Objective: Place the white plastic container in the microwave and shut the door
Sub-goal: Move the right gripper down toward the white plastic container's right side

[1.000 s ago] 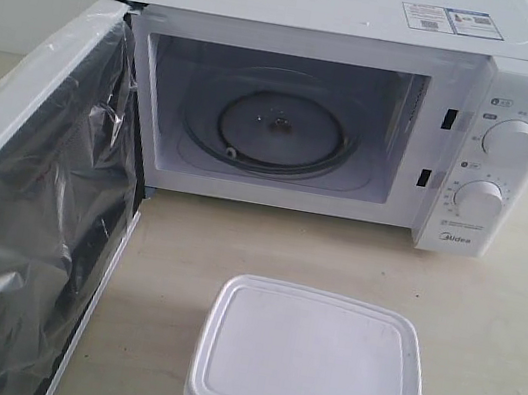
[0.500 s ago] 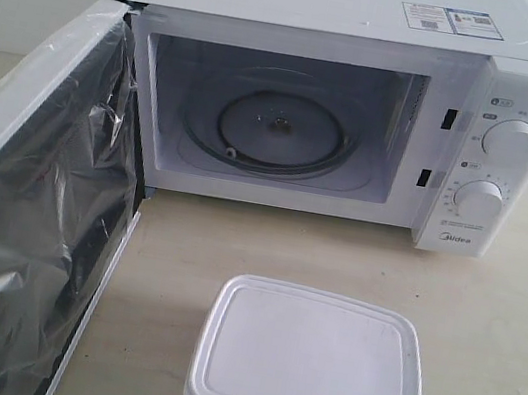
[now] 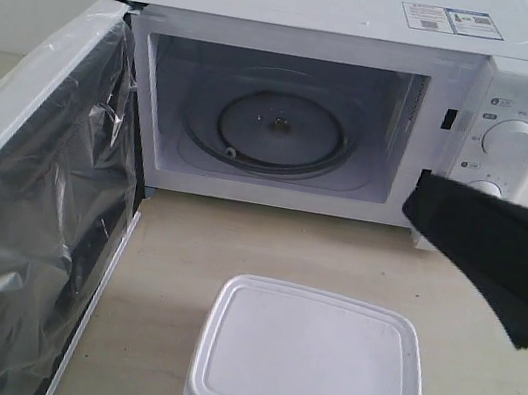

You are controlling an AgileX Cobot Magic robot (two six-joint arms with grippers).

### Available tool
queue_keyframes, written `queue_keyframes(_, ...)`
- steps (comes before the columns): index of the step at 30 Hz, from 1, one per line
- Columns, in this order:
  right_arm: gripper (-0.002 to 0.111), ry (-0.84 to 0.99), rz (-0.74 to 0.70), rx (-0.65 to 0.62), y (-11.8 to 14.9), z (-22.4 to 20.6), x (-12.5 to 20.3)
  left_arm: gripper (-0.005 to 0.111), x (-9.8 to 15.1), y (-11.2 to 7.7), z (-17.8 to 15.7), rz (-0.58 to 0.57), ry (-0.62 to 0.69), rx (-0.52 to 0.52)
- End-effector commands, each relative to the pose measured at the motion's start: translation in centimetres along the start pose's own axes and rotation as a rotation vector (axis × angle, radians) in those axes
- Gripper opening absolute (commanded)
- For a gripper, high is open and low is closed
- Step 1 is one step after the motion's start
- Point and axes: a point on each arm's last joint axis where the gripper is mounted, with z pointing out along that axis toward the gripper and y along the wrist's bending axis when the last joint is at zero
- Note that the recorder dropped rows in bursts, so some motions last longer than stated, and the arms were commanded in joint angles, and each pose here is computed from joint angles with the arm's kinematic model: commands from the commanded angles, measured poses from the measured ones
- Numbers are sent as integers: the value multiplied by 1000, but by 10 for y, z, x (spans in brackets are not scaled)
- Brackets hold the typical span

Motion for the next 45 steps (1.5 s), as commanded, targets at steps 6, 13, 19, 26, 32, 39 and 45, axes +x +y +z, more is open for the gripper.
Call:
queue_keyframes(6,0,-58,77,81,-26,-7,17,4,1,0,0,-11,0,1)
queue_keyframes(13,0,137,66,306,-45,-11,36,4,1,0,0,-11,0,1)
queue_keyframes(19,0,192,66,252,-38,-14,50,4,1,0,0,-11,0,1)
queue_keyframes(26,0,316,139,271,-46,-23,85,4,1,0,0,-11,0,1)
queue_keyframes(32,0,389,213,323,-41,-21,111,4,1,0,0,-11,0,1)
queue_keyframes(39,0,403,275,523,-56,-20,143,4,1,0,0,-11,0,1)
queue_keyframes(45,0,306,210,575,-64,-15,144,4,1,0,0,-11,3,1)
